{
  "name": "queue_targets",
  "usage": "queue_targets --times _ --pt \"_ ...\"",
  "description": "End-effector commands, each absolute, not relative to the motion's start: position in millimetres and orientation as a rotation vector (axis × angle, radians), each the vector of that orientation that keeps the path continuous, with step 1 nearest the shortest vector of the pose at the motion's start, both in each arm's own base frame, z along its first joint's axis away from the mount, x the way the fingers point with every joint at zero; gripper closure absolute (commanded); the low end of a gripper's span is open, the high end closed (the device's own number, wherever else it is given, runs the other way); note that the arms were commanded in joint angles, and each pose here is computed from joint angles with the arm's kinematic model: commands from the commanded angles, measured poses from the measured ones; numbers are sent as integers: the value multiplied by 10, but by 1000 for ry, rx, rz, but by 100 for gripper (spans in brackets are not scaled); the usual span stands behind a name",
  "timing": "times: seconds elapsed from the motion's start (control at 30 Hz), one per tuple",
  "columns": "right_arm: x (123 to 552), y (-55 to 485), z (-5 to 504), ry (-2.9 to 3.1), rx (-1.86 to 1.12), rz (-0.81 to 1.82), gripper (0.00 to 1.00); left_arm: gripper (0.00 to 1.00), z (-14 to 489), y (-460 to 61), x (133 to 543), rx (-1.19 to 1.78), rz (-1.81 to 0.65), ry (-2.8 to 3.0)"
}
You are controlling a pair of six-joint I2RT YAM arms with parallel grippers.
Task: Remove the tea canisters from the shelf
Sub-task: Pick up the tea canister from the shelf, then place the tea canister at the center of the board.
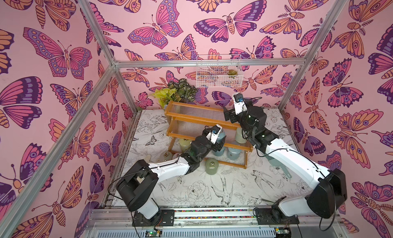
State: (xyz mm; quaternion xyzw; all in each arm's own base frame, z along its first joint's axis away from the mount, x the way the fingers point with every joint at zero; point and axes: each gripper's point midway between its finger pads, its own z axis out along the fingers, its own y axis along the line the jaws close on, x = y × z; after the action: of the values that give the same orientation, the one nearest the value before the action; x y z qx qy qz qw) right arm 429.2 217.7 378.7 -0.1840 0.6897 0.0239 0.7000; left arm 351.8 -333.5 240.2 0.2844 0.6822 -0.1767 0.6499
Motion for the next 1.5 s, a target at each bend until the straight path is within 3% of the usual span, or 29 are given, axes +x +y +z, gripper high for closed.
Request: queue_targets --times 0.0,0.3,0.67,1.47 --pt "4341 2187 4061 1464 -378 50 1 22 2784 -3187 3409 582 -410 1467" --pt "4333 2170 4198 1427 -357 71 1 22 2741 -2824 3030 522 -434 1499" --pt "4372 2272 4267 1423 -381 109 1 22 2263 -2552 2605 467 -451 1582" --pt "4448 2361 4015 1475 -422 115 1 21 1051 -2286 2710 323 -361 1754"
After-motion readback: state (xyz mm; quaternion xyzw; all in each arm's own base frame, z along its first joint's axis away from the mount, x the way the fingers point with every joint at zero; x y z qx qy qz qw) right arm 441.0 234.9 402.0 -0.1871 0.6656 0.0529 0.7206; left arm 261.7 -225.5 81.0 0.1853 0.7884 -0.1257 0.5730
